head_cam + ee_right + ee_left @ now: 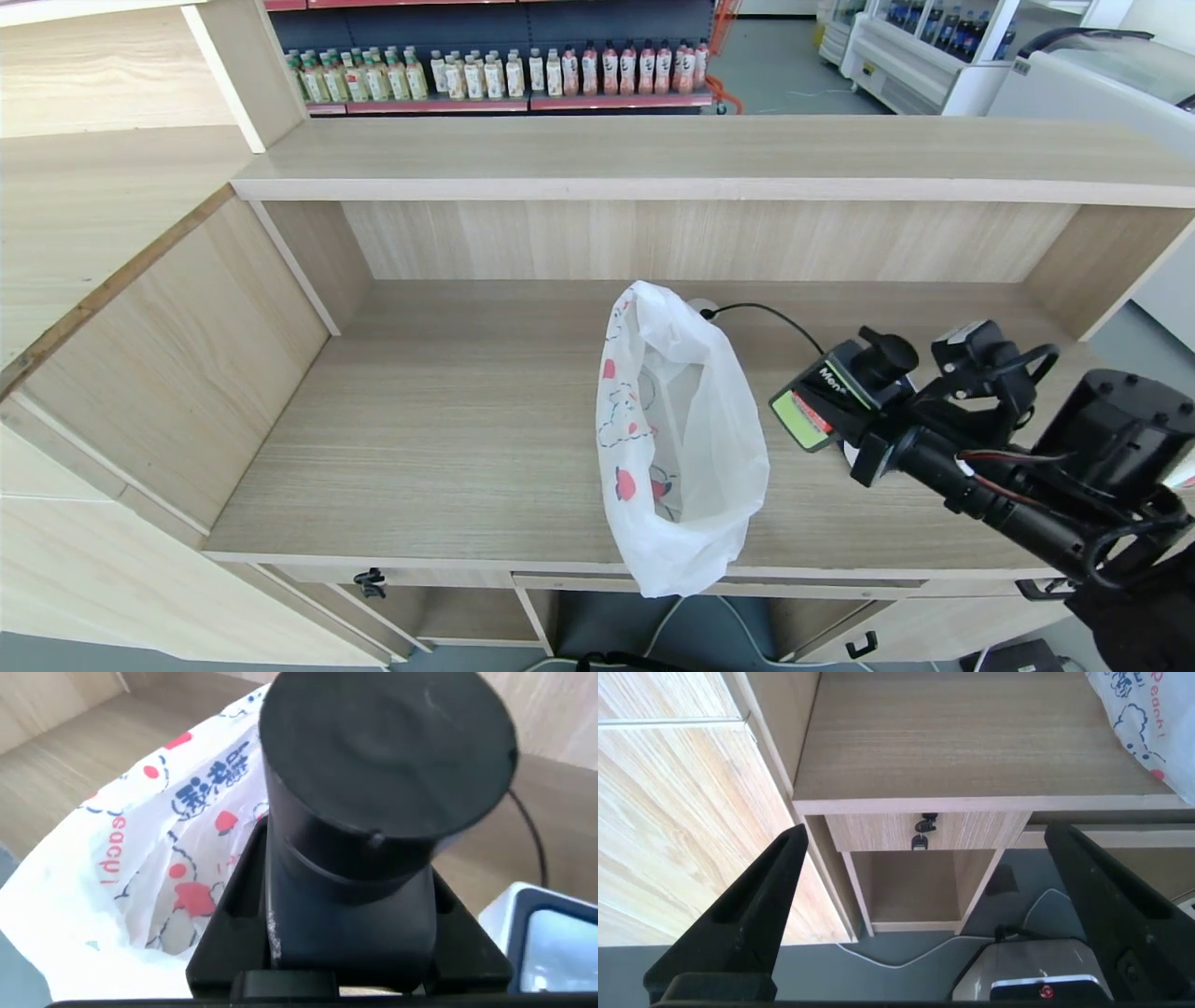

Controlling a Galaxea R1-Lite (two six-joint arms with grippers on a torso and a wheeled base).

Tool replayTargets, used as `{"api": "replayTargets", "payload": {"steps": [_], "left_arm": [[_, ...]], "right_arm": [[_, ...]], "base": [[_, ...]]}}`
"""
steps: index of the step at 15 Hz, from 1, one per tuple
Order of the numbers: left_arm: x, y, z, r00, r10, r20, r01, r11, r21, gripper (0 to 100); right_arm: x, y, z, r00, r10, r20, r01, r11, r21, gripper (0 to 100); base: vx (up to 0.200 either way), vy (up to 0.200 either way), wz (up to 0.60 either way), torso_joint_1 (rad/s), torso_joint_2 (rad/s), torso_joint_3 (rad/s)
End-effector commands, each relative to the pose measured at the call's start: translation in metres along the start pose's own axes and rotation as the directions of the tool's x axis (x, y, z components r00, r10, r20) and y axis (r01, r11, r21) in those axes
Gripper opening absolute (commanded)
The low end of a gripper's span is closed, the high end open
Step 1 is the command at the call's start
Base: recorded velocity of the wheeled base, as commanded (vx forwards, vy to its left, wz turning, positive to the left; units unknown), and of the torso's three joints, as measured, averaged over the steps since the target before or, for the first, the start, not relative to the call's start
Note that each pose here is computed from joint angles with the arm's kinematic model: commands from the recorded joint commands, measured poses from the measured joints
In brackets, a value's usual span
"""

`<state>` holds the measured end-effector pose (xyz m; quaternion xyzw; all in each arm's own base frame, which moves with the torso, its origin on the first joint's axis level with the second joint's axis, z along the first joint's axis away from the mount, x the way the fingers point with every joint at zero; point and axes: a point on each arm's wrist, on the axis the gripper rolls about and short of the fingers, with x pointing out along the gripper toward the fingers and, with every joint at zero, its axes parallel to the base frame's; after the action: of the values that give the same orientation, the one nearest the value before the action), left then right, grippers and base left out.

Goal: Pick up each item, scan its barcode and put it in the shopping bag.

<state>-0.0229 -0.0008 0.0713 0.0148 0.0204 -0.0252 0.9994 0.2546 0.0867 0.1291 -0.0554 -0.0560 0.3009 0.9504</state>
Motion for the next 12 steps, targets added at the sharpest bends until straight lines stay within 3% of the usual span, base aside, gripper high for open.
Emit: {"api": "replayTargets", "payload": {"steps": [1,12], "left_arm": [[0.000,0.000,0.000,1.000,-0.001,0.000,0.001,1.000,0.000,100],[0.000,0.000,0.000,1.000,-0.001,0.000,0.001,1.000,0.000,100]], "right_arm": [[0.010,0.006,-0.026,0.995,0.049,-0.082,-0.045,0.998,0.040,0],[0.062,0.017,-0.043,0.993,0.114,-0.041,-0.111,0.992,0.063,0]], "base": [[0.000,0.000,0.00,0.000,0.00,0.000],[0.000,0.000,0.00,0.000,0.00,0.000]]}}
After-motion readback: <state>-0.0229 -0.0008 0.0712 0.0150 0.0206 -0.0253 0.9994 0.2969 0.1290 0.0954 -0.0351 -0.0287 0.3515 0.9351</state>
